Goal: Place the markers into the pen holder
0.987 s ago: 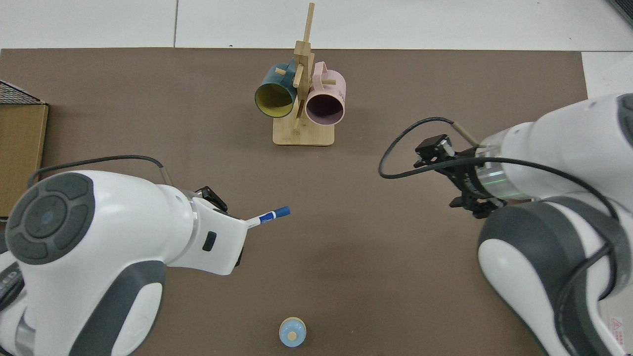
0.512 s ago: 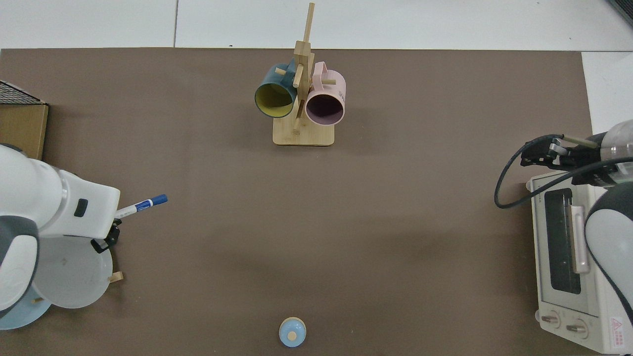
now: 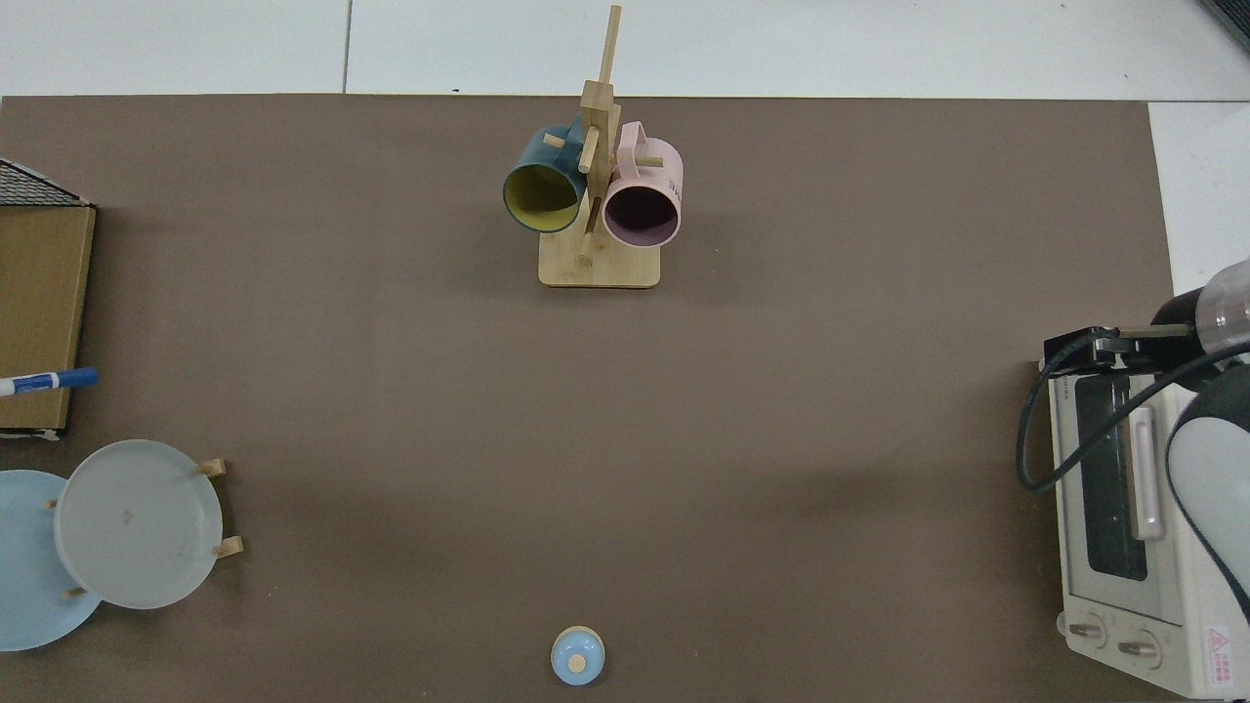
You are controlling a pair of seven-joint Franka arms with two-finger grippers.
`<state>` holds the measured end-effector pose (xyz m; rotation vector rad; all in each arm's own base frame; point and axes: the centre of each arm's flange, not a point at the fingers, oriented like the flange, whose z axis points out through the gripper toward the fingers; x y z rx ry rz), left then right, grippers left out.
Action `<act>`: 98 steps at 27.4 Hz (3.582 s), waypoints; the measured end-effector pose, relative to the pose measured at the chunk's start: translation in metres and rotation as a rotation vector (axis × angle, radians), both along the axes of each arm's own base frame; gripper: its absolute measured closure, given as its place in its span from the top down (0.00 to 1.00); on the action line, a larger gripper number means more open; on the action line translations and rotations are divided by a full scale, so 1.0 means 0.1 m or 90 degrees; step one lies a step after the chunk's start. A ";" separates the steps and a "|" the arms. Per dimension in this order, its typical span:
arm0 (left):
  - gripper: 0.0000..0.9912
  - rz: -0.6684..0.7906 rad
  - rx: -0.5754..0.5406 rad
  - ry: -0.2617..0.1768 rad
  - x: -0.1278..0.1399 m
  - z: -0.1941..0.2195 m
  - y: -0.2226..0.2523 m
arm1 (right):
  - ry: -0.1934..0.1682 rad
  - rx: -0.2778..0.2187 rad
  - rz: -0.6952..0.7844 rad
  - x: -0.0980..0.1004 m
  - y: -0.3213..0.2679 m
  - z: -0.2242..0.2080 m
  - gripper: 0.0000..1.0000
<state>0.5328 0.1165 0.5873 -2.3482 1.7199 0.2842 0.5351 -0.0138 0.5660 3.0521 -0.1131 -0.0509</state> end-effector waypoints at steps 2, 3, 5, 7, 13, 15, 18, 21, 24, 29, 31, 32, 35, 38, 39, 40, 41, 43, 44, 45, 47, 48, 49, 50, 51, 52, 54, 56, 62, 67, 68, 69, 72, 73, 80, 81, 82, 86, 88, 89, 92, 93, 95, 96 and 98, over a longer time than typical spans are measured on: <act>0.18 -0.035 0.041 0.012 0.05 0.07 0.12 | -0.001 0.000 0.001 -0.01 0.01 0.01 1.00; 0.18 -0.053 0.064 0.019 0.08 0.10 0.17 | -0.001 0.000 0.001 -0.01 0.01 0.02 1.00; 0.18 -0.080 0.104 0.033 0.12 0.16 0.25 | -0.002 0.000 0.002 -0.01 0.01 0.02 1.00; 0.18 -0.099 0.138 0.044 0.16 0.21 0.32 | -0.002 0.000 0.002 -0.01 0.01 0.02 1.00; 0.18 -0.149 0.199 0.070 0.23 0.30 0.64 | -0.002 0.000 0.002 -0.01 0.01 0.02 1.00; 0.18 -0.158 0.208 0.072 0.23 0.32 0.78 | -0.002 0.000 0.002 -0.01 0.01 0.02 1.00; 0.18 -0.157 0.217 0.080 0.18 0.33 1.00 | -0.002 0.000 0.002 -0.01 0.01 0.02 1.00; 0.18 -0.151 0.224 0.088 0.14 0.33 1.13 | -0.002 0.000 0.002 -0.01 0.02 0.02 1.00; 0.18 -0.151 0.244 0.097 0.12 0.35 1.16 | -0.002 0.000 0.003 -0.01 0.03 0.02 1.00; 0.18 -0.159 0.259 0.099 0.15 0.36 1.14 | -0.002 0.000 0.005 -0.01 0.04 0.02 1.00; 0.18 -0.163 0.265 0.099 0.18 0.34 1.14 | -0.002 0.000 0.005 -0.01 0.05 0.02 1.00; 0.18 -0.166 0.271 0.101 0.21 0.31 1.15 | -0.002 0.000 0.005 -0.01 0.05 0.02 1.00; 0.18 -0.173 0.284 0.108 0.33 0.19 1.18 | -0.002 0.000 0.005 -0.01 0.05 0.02 1.00; 0.18 -0.173 0.297 0.118 0.44 0.08 1.24 | -0.002 0.000 0.005 -0.01 0.05 0.02 1.00; 0.18 -0.173 0.299 0.121 0.46 0.06 1.26 | -0.002 0.000 0.005 -0.01 0.05 0.02 1.00; 0.18 -0.172 0.301 0.124 0.47 0.05 1.27 | -0.002 0.000 0.005 -0.01 0.05 0.02 1.00; 0.18 -0.171 0.303 0.126 0.49 0.03 1.28 | -0.002 0.000 0.005 -0.01 0.05 0.02 1.00; 0.18 -0.170 0.304 0.129 0.50 0.01 1.29 | -0.002 0.000 0.005 -0.01 0.05 0.02 1.00; 0.18 -0.170 0.305 0.130 0.51 0.00 1.30 | -0.002 0.000 0.005 -0.01 0.05 0.02 1.00; 0.18 -0.170 0.304 0.133 0.51 -0.01 1.30 | -0.002 0.000 0.005 -0.01 0.05 0.02 1.00; 0.18 -0.169 0.304 0.140 0.53 -0.07 1.32 | -0.002 0.000 0.005 -0.01 0.05 0.02 1.00; 0.18 -0.169 0.303 0.144 0.54 -0.11 1.33 | -0.002 0.000 0.005 -0.01 0.05 0.02 1.00; 0.18 -0.167 0.303 0.148 0.54 -0.14 1.34 | -0.002 0.000 0.005 -0.01 0.05 0.02 1.00; 0.18 -0.163 0.302 0.153 0.55 -0.18 1.35 | -0.002 0.000 0.005 -0.01 0.05 0.02 1.00; 0.18 -0.158 0.301 0.158 0.56 -0.21 1.35 | -0.002 0.000 0.005 -0.01 0.05 0.02 1.00; 0.18 -0.150 0.301 0.166 0.55 -0.25 1.36 | -0.002 0.000 0.005 -0.01 0.05 0.02 1.00; 0.20 -0.139 0.307 0.182 0.55 -0.30 1.37 | -0.002 0.000 0.005 -0.01 0.05 0.02 1.00; 0.20 -0.131 0.316 0.192 0.55 -0.33 1.37 | -0.002 0.000 0.005 -0.01 0.05 0.02 1.00; 0.48 -0.124 0.329 0.199 0.56 -0.31 1.31 | -0.002 0.000 0.005 -0.01 0.05 0.03 1.00; 0.74 -0.137 0.341 0.196 0.64 -0.25 1.10 | -0.002 0.000 0.005 -0.01 0.05 0.03 1.00; 0.79 -0.139 0.342 0.194 0.66 -0.23 1.05 | -0.002 0.000 0.005 -0.01 0.05 0.03 1.00; 0.90 -0.142 0.344 0.190 0.68 -0.21 0.99 | -0.002 0.000 0.005 -0.01 0.05 0.03 1.00; 1.00 -0.142 0.345 0.175 0.75 -0.14 0.76 | -0.002 0.000 0.005 -0.01 0.05 0.03 1.00; 1.00 -0.141 0.344 0.170 0.77 -0.12 0.68 | -0.002 0.000 0.005 -0.01 0.05 0.03 1.00; 1.00 -0.056 0.231 0.111 0.81 -0.23 0.20 | -0.002 0.000 0.005 -0.01 0.05 0.03 1.00; 1.00 -0.033 0.205 0.100 0.81 -0.26 0.15 | -0.002 0.000 0.005 -0.01 0.05 0.03 1.00; 1.00 -0.011 0.181 0.089 0.81 -0.29 0.11 | -0.002 0.000 0.005 -0.01 0.05 0.03 1.00; 1.00 0.085 0.106 0.056 0.80 -0.41 -0.02 | -0.002 0.000 0.005 -0.01 0.05 0.03 1.00; 1.00 0.142 0.078 0.038 0.80 -0.47 -0.11 | -0.002 0.000 0.005 -0.01 0.05 0.03 1.00; 1.00 0.171 0.062 0.030 0.80 -0.50 -0.16 | -0.002 0.000 0.005 -0.01 0.05 0.03 1.00; 1.00 0.257 0.011 0.016 0.78 -0.61 -0.35 | -0.002 0.000 0.005 -0.01 0.05 0.03 1.00; 1.00 0.281 -0.003 0.015 0.77 -0.65 -0.41 | -0.002 0.000 0.005 -0.01 0.05 0.03 1.00; 1.00 0.329 -0.023 0.011 0.74 -0.71 -0.56 | -0.002 0.000 0.005 -0.01 0.05 0.03 1.00; 1.00 0.357 -0.030 0.008 0.72 -0.74 -0.64 | -0.002 0.000 0.005 -0.01 0.05 0.03 1.00; 1.00 0.411 -0.039 0.000 0.69 -0.77 -0.79 | -0.002 0.000 0.005 -0.01 0.05 0.03 1.00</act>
